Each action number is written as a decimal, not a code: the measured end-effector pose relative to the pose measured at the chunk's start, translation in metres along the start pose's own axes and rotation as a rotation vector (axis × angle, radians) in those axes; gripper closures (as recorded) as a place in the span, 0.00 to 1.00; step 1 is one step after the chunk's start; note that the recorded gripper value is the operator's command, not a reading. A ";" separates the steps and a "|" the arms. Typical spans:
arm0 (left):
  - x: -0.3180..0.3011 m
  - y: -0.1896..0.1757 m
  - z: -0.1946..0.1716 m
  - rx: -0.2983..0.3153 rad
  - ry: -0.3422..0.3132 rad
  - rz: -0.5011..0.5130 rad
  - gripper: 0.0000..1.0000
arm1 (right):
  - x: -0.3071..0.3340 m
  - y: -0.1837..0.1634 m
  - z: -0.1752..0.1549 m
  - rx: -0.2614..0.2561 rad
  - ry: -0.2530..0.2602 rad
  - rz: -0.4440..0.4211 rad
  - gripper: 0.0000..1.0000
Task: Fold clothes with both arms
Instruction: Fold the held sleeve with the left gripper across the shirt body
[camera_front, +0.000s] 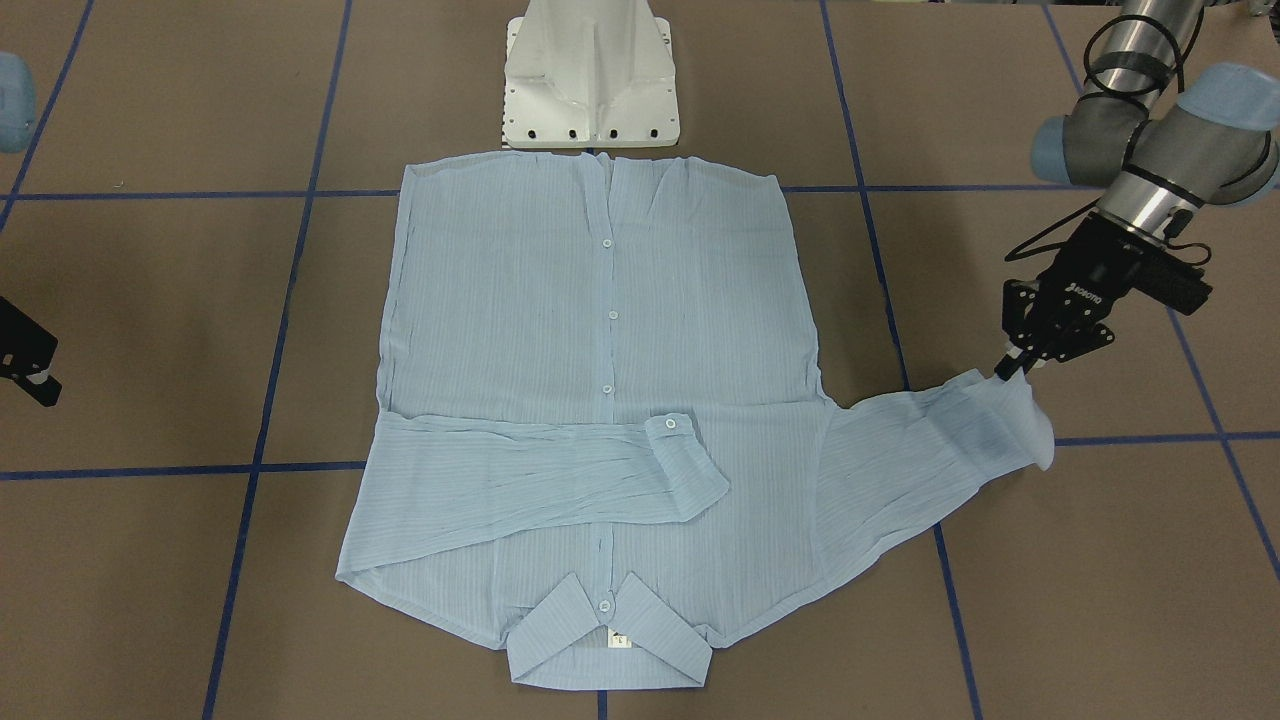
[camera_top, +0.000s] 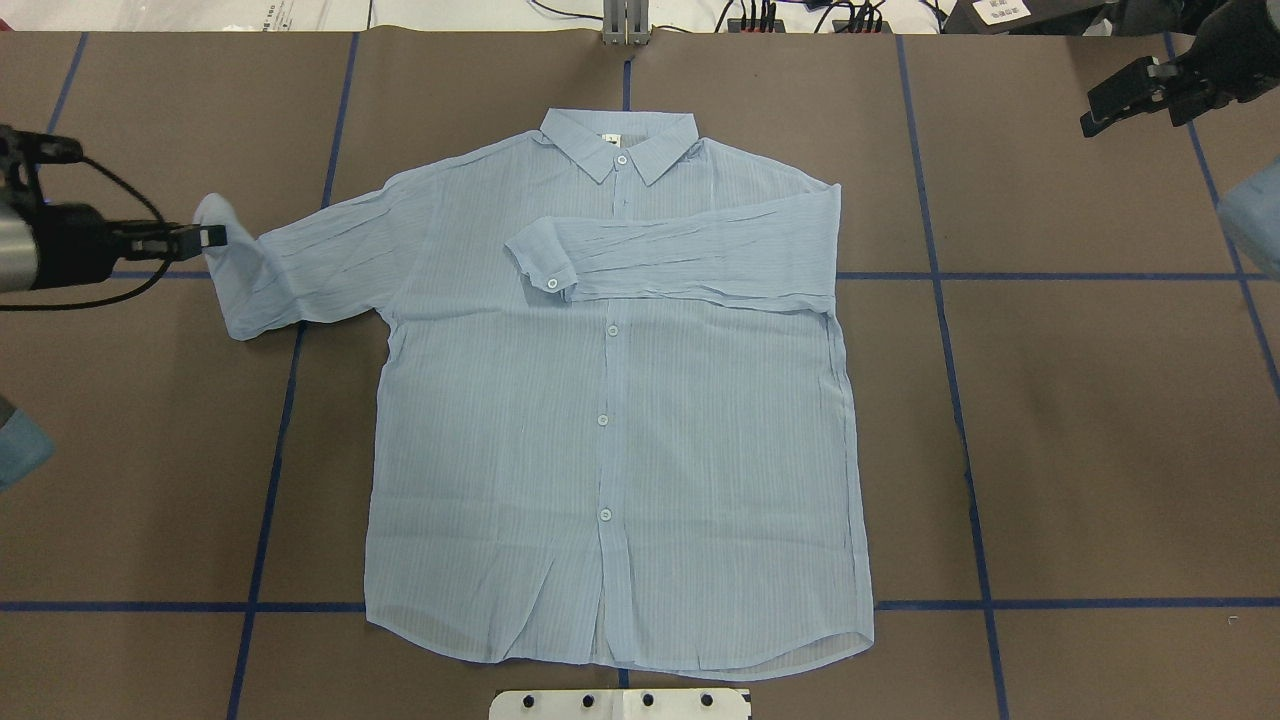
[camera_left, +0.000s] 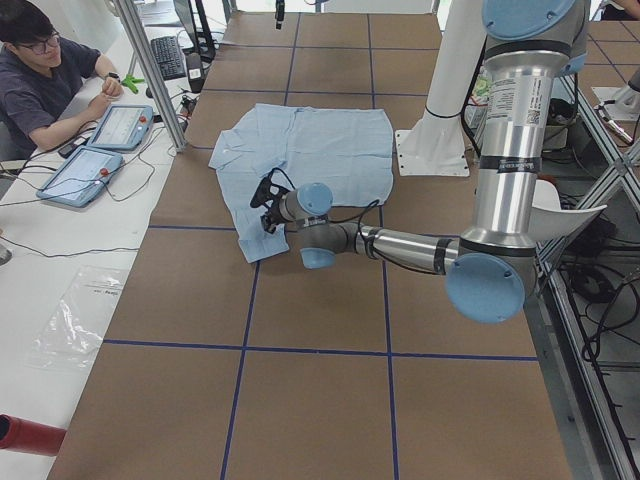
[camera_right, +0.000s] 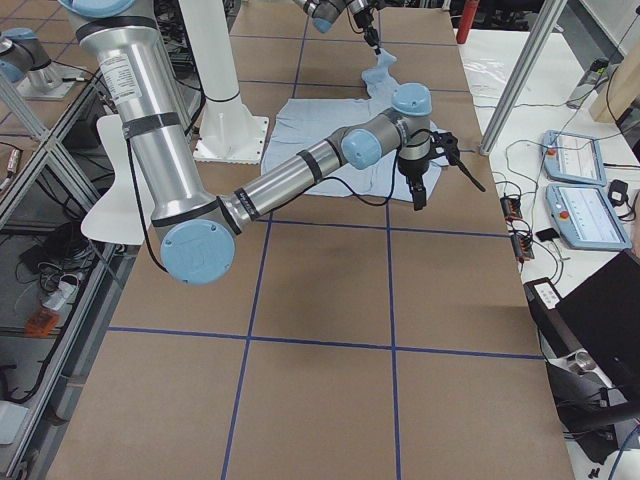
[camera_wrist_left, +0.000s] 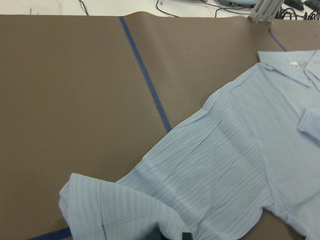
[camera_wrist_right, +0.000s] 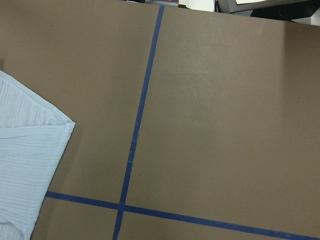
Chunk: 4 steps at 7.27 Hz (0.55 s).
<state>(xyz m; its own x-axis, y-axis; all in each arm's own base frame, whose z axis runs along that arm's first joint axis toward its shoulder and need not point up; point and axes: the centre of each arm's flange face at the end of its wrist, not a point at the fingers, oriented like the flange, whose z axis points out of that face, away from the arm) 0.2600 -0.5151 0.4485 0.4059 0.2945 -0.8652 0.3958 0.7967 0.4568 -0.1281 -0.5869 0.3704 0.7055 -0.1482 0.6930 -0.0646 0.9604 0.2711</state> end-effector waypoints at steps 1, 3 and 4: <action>0.059 -0.038 0.034 -0.012 0.013 -0.063 1.00 | 0.000 0.000 0.000 0.000 0.001 0.001 0.00; 0.183 -0.069 0.095 -0.067 0.059 -0.192 1.00 | 0.000 0.000 0.001 -0.001 0.001 0.001 0.00; 0.233 -0.074 0.119 -0.080 0.087 -0.243 1.00 | 0.000 0.000 0.001 -0.001 0.001 0.001 0.00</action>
<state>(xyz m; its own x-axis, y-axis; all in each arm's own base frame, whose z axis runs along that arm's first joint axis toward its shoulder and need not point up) 0.4233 -0.5679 0.2373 0.2333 0.1307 -0.9636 0.4055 0.8876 0.2186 -0.1286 -0.5869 0.3709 0.7064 -0.1468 0.6924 -0.0647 0.9608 0.2697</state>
